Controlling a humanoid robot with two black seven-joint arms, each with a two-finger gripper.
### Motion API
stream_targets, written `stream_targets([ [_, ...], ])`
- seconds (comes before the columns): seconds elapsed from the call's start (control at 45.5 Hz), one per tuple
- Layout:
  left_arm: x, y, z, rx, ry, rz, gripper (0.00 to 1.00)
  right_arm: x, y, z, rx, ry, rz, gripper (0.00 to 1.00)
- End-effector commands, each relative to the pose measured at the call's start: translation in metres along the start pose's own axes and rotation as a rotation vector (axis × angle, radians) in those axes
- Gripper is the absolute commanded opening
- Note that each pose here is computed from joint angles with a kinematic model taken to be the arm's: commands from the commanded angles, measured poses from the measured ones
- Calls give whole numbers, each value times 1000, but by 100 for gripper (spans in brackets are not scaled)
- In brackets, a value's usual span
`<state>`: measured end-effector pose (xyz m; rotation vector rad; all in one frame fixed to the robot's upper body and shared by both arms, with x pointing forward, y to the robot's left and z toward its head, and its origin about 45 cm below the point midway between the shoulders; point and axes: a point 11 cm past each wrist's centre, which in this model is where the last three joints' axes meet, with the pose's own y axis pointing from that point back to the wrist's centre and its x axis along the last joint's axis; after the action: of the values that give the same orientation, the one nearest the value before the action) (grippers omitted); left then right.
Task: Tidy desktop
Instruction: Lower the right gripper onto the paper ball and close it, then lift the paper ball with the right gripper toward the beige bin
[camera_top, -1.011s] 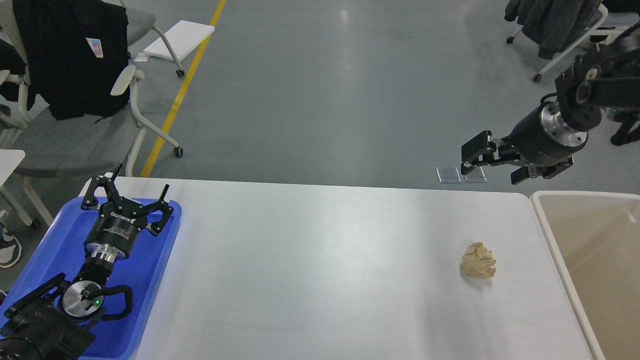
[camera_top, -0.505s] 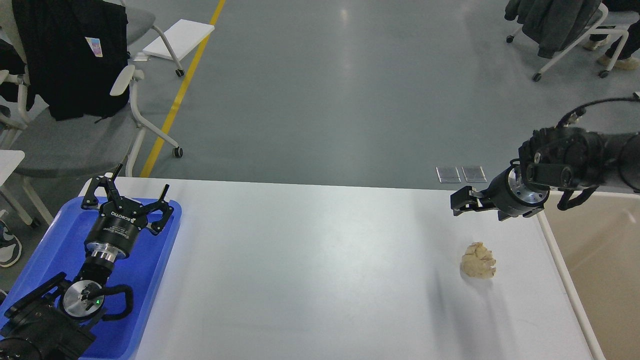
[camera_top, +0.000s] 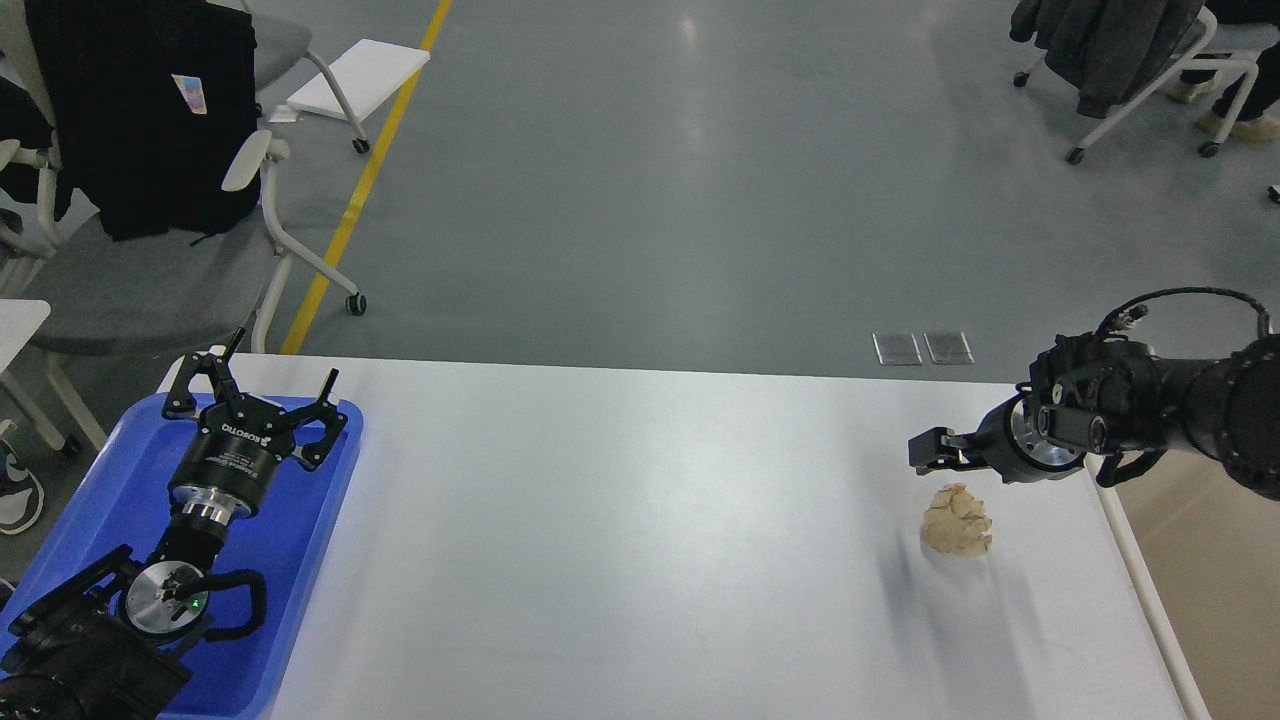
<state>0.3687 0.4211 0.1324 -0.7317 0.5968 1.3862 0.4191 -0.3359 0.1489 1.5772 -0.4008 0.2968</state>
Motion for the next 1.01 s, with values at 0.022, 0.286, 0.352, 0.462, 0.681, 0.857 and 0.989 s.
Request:
stream_targets([
  [0.022, 0, 0, 0, 0, 0, 0, 99, -21, -17, 11, -15, -5, -14, 100],
  [0.286, 0, 0, 0, 0, 1, -1, 99, -31, -26, 3, 21, -42, -11, 100],
  [0.352, 0, 0, 0, 0, 0, 0, 99, -32, -29, 6, 20, -43, 0, 100],
  [0.462, 0, 0, 0, 0, 0, 0, 99, -40, -36, 13, 8, -47, -3, 100],
  [0.681, 0, 0, 0, 0, 1, -1, 99, -52, -48, 25, -15, -46, 9, 100],
  [0.857, 0, 0, 0, 2, 0, -1, 99, -56, -51, 28, -17, -36, 30, 95],
  [0.989, 0, 0, 0, 0, 0, 0, 99, -57, -52, 29, -18, -21, 44, 75],
])
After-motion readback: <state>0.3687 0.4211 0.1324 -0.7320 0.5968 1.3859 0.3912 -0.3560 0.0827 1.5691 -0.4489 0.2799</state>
